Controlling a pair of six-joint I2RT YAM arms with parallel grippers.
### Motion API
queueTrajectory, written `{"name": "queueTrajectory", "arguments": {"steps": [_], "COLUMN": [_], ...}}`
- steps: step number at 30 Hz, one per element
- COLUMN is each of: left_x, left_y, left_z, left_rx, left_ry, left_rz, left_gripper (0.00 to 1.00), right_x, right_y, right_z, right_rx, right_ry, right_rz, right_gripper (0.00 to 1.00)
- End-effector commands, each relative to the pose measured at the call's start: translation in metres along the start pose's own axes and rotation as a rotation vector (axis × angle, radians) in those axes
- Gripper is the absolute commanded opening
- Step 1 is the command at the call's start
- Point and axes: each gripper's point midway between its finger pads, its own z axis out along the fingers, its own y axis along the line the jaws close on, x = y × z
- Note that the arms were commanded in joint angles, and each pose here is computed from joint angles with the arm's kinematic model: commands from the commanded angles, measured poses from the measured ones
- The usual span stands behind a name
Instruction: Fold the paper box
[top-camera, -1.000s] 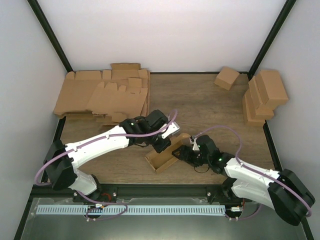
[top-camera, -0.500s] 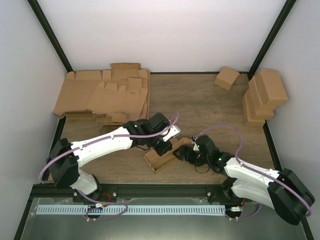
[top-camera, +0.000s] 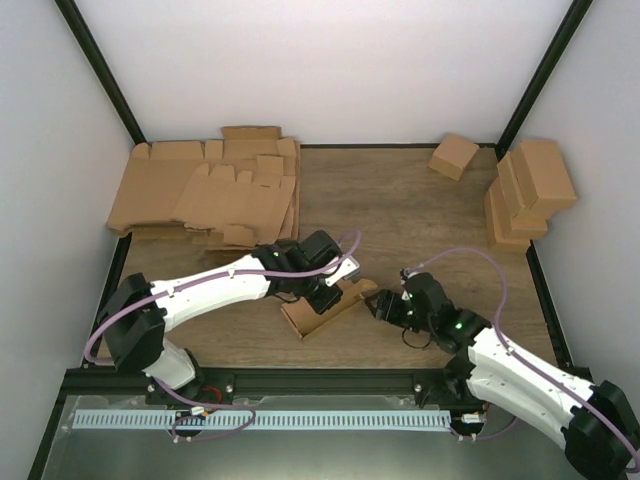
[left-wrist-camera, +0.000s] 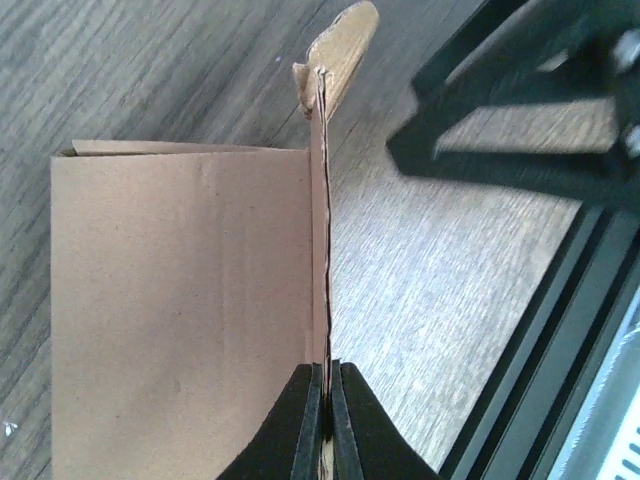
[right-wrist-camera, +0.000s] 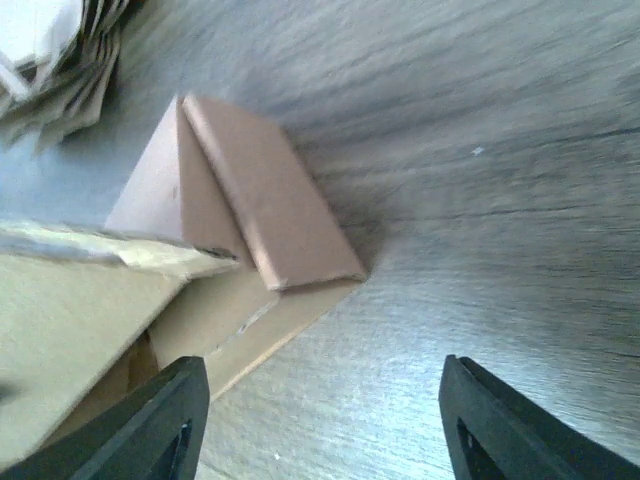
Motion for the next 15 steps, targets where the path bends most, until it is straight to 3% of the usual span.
{"name": "queueTrajectory", "arguments": {"steps": [1,4,8,15], "left_x": [0.015,0.009,0.008,0.018], "left_y": [0.007,0.007,0.003,0.006], "left_z": [0.006,-0.001,-0.002,0.013], "left_rx": [-0.038,-0.044,-0.024,-0.021], "left_ry": [0.054,0.03,0.025,0.055], "left_rz": [-0.005,-0.002,0.001,-0.005], "left_gripper": [0.04,0.04,0.04,0.07], "right_x": [-0.042,-0.052,-0.056,-0.099], "right_y": [0.001,-0.003,0.006,0.025], "right_z": [-0.023,-0.024,-0.014,-0.025], "right_rx": [0.115,0.139,0.06,0.075], "right_ry": [-0.158,-0.183,-0.162,-0.288], "right_rz": [-0.024,-0.005,0.04,-0.074], "right_gripper": [0.59,0.26,0.01,0.08]}}
